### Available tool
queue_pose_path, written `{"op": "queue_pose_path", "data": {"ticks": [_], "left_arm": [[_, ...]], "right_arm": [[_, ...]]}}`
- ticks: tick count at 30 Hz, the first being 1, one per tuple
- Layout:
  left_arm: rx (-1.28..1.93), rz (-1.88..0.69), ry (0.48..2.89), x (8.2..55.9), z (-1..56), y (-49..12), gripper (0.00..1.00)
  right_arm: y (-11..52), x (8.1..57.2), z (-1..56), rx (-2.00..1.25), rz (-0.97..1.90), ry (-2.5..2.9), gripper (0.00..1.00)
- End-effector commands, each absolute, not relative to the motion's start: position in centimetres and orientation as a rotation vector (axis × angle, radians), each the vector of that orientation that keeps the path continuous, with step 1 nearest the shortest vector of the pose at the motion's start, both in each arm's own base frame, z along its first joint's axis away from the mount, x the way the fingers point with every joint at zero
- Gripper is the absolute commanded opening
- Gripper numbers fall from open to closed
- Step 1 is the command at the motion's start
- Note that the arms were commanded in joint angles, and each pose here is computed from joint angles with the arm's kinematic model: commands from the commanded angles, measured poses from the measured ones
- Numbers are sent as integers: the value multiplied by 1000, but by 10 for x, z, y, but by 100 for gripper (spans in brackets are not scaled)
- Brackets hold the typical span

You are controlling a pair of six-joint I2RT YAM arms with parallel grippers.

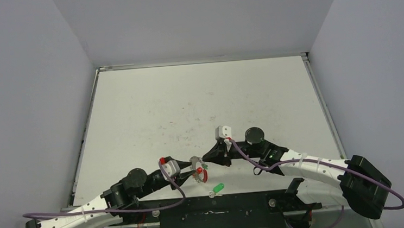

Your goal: Put the keys on the keyring

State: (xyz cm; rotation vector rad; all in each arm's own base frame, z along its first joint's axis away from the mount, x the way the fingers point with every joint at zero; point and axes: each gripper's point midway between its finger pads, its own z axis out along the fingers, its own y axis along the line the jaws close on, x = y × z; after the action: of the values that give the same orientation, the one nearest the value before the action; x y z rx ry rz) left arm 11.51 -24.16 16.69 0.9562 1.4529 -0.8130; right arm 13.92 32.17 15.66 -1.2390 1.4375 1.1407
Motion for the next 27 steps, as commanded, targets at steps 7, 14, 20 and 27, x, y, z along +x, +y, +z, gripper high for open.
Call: {"op": "queue_pose_path", "data": {"ticks": [7,14,20,27], "left_arm": [[893,-944,1148,105,203,-259,28],[915,-936,1087,103,214,-264,23],[881,-883,1147,114,208,-257,29],[877,-854,1260,116,205,-245,36]], "right_arm": [[334,129,232,-1074,1310,1121,0],[332,129,225,-1098,1289,1139,0],[330,120,230,-1153,1300,1092,0],[315,158,201,-1072,1059,1348,0]]}}
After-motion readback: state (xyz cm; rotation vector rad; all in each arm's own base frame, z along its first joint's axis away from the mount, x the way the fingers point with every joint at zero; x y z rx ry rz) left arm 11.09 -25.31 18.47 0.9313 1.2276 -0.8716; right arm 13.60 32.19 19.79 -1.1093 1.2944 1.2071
